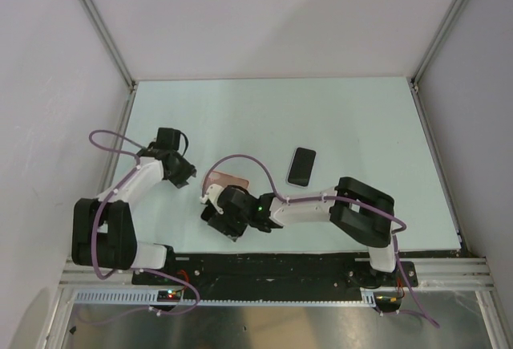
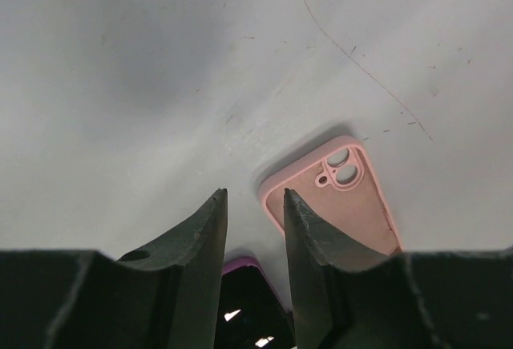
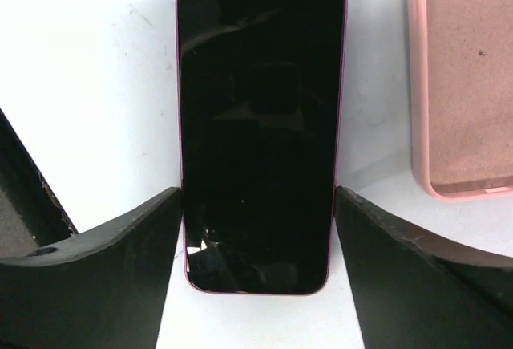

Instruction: Put the phone into the phone case

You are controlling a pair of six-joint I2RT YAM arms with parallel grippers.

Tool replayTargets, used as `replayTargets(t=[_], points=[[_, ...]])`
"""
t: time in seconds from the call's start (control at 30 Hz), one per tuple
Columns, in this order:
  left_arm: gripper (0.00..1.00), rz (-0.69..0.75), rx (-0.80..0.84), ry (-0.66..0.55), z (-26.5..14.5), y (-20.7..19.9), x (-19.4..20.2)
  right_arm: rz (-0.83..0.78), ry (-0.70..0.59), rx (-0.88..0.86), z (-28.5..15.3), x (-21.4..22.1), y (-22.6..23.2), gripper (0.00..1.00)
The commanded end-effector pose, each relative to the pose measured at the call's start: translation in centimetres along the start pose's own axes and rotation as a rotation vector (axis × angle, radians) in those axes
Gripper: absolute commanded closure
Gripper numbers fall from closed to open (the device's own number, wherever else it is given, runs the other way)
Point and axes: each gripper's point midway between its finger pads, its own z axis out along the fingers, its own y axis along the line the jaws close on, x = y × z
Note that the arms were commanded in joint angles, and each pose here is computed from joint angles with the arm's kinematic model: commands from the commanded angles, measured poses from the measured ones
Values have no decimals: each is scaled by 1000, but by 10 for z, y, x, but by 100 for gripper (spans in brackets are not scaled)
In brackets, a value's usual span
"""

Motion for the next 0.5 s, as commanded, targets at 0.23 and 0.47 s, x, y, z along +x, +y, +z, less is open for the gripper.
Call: replayTargets(t=[0.23, 0.47], points=[[59, 197, 8, 0, 11, -28, -1, -14, 67, 69, -1, 15, -18, 59], [60, 297, -10, 6, 18, -33, 2, 23, 36, 85, -14, 5, -33, 61]])
